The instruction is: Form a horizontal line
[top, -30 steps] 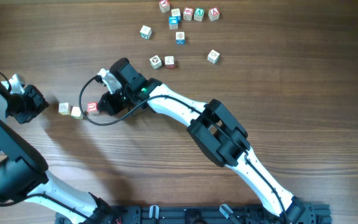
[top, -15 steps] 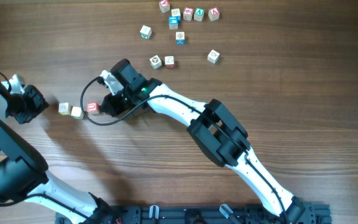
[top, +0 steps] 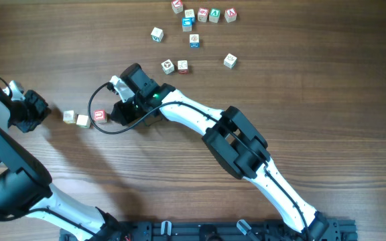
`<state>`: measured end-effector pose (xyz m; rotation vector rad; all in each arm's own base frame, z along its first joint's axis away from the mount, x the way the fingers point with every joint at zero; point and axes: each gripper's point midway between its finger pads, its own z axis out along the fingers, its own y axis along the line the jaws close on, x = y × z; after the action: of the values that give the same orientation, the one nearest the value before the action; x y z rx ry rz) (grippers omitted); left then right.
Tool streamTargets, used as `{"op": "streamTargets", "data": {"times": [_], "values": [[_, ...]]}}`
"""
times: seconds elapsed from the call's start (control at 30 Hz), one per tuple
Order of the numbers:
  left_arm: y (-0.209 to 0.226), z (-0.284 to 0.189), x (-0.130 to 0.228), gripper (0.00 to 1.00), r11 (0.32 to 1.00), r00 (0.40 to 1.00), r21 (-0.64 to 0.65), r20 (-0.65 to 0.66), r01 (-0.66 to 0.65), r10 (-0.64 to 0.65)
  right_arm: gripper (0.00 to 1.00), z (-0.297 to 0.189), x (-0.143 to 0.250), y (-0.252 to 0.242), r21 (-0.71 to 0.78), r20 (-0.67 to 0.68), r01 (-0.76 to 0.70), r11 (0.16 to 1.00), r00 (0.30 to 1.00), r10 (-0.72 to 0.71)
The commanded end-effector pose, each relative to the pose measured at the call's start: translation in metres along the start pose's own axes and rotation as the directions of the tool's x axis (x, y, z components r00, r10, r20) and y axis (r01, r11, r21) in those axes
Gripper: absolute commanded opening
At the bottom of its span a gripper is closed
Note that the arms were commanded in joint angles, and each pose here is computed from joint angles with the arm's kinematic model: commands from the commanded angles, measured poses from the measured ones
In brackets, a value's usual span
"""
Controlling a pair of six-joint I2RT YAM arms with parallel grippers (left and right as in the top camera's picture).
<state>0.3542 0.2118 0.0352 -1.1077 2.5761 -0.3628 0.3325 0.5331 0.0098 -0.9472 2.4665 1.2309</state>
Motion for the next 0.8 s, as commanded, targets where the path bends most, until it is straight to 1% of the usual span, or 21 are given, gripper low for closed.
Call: {"op": "streamTargets", "data": {"times": [0.0,0.1,0.23,0.4,0.53,0.77], "values": [[0.004,0.002,0.001,0.04,0.996,0.996,0.001,0.031,0.086,-0.086,0.05,-0.001,-0.001,0.002,0.006,0.005,-0.011,1.0,1.0,0.011],[0.005,0.008,0.0,0.04,0.995,0.994,0.009,0.053,0.099,-0.1,0.05,-0.001,-0.001,0.002,0.006,0.005,-0.02,1.0,1.0,0.02],[0.005,0.017,0.001,0.04,0.997,0.994,0.02,0.079,0.08,-0.082,0.05,-0.002,-0.004,-0.003,0.035,0.024,-0.055,0.998,0.998,0.055],[-0.006,0.024,0.002,0.04,0.999,0.996,0.029,0.083,0.023,-0.025,0.05,-0.002,-0.007,-0.003,0.038,0.034,-0.059,0.998,0.998,0.058],[-0.03,0.029,0.014,0.04,0.991,0.995,0.098,0.048,-0.096,0.092,0.05,-0.002,-0.006,-0.004,0.039,0.03,-0.061,0.997,0.998,0.06],[-0.039,0.031,0.021,0.04,0.987,0.993,0.106,0.026,-0.119,0.116,0.05,-0.002,-0.005,-0.004,0.041,0.026,-0.059,0.997,0.998,0.058]]}}
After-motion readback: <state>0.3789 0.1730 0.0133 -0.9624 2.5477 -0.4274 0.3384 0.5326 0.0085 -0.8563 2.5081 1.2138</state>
